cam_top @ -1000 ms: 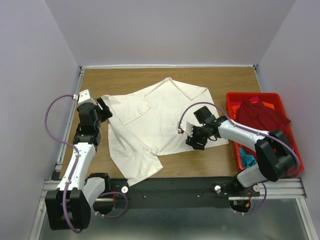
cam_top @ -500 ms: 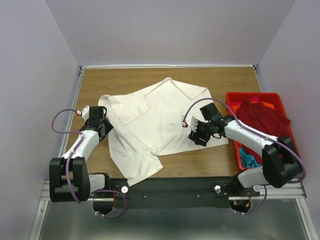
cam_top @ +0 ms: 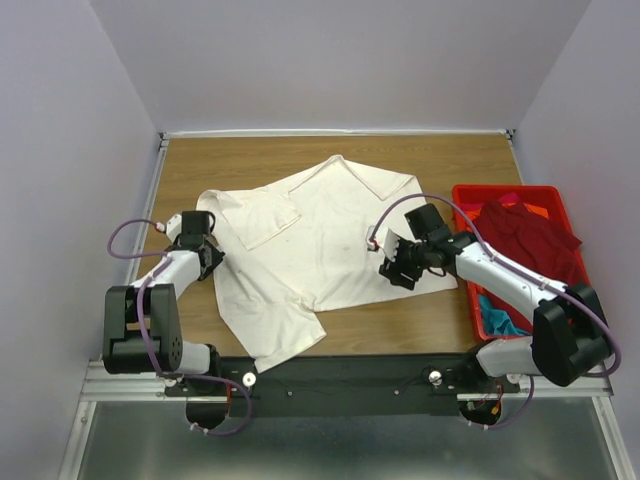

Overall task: Fold and stack the t-shirts
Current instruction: Flatten the tshirt out

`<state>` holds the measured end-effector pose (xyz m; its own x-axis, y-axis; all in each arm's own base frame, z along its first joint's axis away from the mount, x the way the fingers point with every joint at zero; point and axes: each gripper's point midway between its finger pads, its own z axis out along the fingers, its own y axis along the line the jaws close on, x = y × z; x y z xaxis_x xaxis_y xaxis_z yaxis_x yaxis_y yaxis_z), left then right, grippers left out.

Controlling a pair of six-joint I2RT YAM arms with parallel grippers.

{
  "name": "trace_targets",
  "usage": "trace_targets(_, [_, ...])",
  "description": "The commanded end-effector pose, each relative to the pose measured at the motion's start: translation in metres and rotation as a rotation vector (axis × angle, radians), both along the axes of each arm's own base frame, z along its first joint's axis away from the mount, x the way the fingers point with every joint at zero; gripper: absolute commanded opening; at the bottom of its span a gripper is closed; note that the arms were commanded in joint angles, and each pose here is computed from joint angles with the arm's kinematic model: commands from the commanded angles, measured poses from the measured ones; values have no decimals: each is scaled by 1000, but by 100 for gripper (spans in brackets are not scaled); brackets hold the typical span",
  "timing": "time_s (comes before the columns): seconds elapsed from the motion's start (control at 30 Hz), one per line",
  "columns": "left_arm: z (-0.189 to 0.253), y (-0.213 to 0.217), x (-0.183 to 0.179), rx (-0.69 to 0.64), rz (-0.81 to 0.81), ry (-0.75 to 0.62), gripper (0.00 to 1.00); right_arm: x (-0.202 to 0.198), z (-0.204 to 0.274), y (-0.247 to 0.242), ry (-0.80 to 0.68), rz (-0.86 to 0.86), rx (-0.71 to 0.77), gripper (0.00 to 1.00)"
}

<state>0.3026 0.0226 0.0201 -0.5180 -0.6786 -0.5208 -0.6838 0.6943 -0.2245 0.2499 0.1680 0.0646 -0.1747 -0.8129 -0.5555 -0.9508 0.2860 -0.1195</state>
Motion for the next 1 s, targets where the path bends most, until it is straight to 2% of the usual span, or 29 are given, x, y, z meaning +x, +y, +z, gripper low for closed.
trace_targets(0.0, [-20, -3, -39, -94, 76, 97, 21, 4, 14, 5, -30, 2, 51, 68])
trace_targets(0.13, [-1, 13, -52, -114, 254, 39, 19, 4, 18, 5, -43, 5, 61, 68])
trace_targets(0.3, [55, 48, -75, -73, 499, -156, 12, 3, 22, 6, -50, 6, 71, 68])
trace_targets(0.47, [61, 39, -74, -126, 493, -157, 14, 4, 24, 6, -56, 7, 77, 68])
trace_targets(0.53, [70, 42, -77, -112, 505, -155, 18, 3, 24, 5, -56, 2, 75, 68])
trace_targets(0.63, [103, 57, -76, -32, 528, -203, 36, 4, 23, 4, -53, -2, 77, 68])
trace_targets(0.67, [112, 59, -73, -10, 503, -219, 48, 3, 22, 4, -46, -1, 77, 68])
trace_targets(0.73, [130, 56, -58, 23, 374, -255, 52, 3, 19, 5, -35, -2, 76, 68])
trace_targets(0.77, [144, 52, -36, 22, 302, -339, 54, 3, 19, 6, -28, -1, 80, 68])
trace_targets(0.8, [159, 37, -14, 14, 127, -416, 54, 2, 15, 7, -13, -1, 75, 68])
trace_targets(0.83, [155, 20, -11, -53, 61, -412, 54, 2, 14, 7, -10, -1, 74, 68])
trace_targets(0.87, [174, 9, 9, -14, -114, -515, 55, 2, 12, 6, -4, -4, 72, 68])
trace_targets(0.9, [187, -21, 22, -75, -305, -603, 54, 2, 11, 6, 1, -4, 70, 68])
trace_targets(0.93, [181, -36, 19, -99, -420, -589, 57, 1, 9, 6, 7, -4, 67, 68])
trace_targets(0.97, [181, -42, 29, -68, -513, -612, 65, 2, 9, 5, 6, -7, 65, 68])
